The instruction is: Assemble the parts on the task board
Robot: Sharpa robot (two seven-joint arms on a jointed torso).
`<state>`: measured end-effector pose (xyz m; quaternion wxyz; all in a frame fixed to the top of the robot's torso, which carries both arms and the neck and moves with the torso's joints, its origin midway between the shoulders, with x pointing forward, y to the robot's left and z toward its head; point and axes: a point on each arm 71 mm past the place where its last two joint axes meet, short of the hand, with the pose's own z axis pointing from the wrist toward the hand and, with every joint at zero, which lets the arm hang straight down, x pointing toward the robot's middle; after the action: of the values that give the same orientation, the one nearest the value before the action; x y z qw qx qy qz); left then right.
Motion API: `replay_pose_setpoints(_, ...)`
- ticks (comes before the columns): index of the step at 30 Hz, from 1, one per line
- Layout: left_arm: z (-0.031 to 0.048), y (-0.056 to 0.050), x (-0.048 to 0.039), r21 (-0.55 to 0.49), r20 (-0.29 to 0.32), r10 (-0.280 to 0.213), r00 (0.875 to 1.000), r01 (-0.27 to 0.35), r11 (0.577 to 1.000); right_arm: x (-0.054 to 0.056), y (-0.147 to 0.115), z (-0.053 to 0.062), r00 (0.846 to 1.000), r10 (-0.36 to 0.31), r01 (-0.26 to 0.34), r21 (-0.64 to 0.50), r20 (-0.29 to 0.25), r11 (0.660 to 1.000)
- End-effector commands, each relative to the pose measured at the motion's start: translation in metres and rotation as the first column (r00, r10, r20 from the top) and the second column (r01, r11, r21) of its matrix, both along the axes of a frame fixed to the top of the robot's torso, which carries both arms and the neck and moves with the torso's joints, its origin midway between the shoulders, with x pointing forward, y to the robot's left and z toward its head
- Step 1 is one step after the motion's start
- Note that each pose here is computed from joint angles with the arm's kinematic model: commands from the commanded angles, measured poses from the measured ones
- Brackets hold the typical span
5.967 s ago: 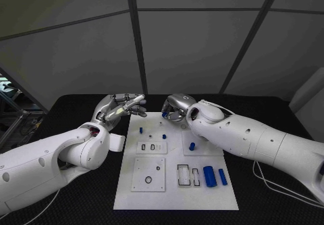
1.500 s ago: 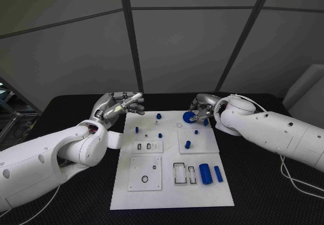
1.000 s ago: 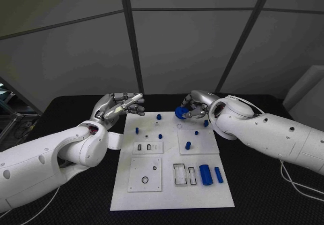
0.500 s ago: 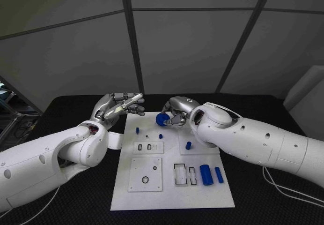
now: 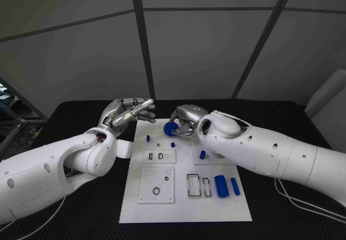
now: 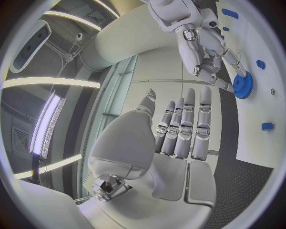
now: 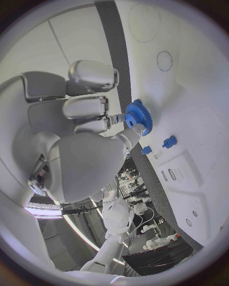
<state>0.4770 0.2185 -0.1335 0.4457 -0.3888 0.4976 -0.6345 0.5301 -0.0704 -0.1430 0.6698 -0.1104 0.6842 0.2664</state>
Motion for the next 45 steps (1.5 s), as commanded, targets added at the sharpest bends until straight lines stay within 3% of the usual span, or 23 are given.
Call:
replay_pose_setpoints(1, 0.0019, -0.001, -0.0001, -0.001, 0.012, -0.009, 1.0, 0.009, 1.0, 0.001, 0.002, 0.001, 1.0, 0.0, 0.0, -0.014, 0.013, 1.0)
replay_pose_setpoints(29, 0.0022, -0.001, -0.0009, -0.001, 0.01, -0.013, 1.0, 0.013, 1.0, 0.002, 0.007, -0.016, 0.998, 0.003, -0.009, -0.103, -0.06, 0.995)
replay_pose_setpoints(37, 0.0019, -0.001, -0.0006, 0.0, 0.008, -0.013, 1.0, 0.013, 1.0, 0.002, 0.006, -0.022, 0.991, 0.008, -0.025, -0.122, -0.135, 0.992)
replay_pose_setpoints(45, 0.0017, -0.001, -0.0003, 0.001, 0.007, -0.011, 1.0, 0.011, 1.0, 0.004, 0.001, -0.023, 0.988, -0.011, -0.006, -0.111, -0.152, 0.994)
